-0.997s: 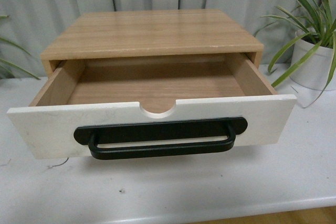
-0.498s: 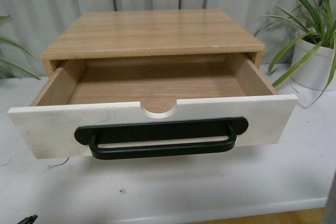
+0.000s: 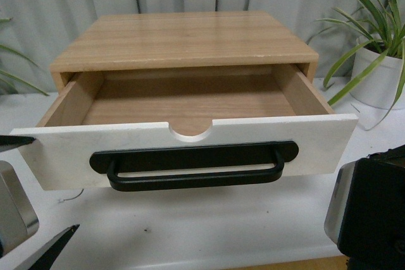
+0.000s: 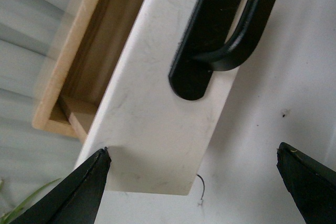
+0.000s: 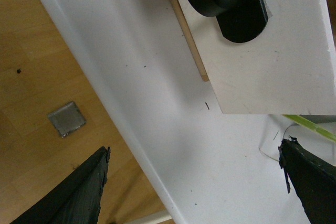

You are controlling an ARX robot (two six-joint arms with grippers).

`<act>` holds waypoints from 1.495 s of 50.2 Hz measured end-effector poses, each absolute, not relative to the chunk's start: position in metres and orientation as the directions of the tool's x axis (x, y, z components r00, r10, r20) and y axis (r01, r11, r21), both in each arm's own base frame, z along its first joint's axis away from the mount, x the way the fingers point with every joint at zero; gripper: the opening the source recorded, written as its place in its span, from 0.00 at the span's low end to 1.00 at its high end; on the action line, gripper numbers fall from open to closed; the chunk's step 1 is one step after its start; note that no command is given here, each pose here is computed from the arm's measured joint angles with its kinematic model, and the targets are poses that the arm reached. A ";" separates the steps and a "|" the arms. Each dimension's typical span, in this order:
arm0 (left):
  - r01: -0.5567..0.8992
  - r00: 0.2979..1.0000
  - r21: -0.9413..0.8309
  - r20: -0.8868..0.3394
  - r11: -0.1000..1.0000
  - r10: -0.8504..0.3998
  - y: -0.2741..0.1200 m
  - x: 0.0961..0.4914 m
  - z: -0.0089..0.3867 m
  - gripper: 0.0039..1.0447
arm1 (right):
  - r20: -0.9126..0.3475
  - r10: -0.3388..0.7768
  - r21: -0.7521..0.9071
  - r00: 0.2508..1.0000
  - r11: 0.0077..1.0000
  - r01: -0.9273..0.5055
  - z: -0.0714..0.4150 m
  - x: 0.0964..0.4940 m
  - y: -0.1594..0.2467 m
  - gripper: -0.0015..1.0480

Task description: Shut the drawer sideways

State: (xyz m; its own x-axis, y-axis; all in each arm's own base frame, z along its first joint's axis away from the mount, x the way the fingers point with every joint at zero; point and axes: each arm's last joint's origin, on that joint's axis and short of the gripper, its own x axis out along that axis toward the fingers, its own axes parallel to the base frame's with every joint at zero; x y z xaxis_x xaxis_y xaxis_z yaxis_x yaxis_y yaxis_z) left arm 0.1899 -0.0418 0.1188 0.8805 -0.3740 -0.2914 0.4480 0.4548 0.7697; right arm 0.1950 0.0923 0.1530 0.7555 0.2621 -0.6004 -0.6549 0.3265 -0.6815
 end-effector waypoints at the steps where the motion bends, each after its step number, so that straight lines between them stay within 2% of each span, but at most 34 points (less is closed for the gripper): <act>1: 0.453 0.878 0.767 -0.297 0.454 -0.374 -0.042 0.191 0.118 0.94 | -0.600 0.262 -0.682 0.756 0.327 -0.655 0.153 0.197 0.092 0.94; 15: 0.499 0.857 0.747 -0.352 0.439 -0.375 -0.045 0.202 0.109 0.94 | -0.608 0.278 -0.669 0.743 0.325 -0.669 0.153 0.221 0.096 0.94; 52: 0.434 0.894 0.790 -0.320 0.433 -0.313 -0.052 0.262 0.114 0.94 | -0.608 0.300 -0.670 0.735 0.303 -0.678 0.149 0.284 0.109 0.94; 75: 0.422 0.900 0.800 -0.314 0.426 -0.302 -0.057 0.294 0.117 0.94 | -0.599 0.299 -0.683 0.743 0.293 -0.669 0.147 0.339 0.116 0.94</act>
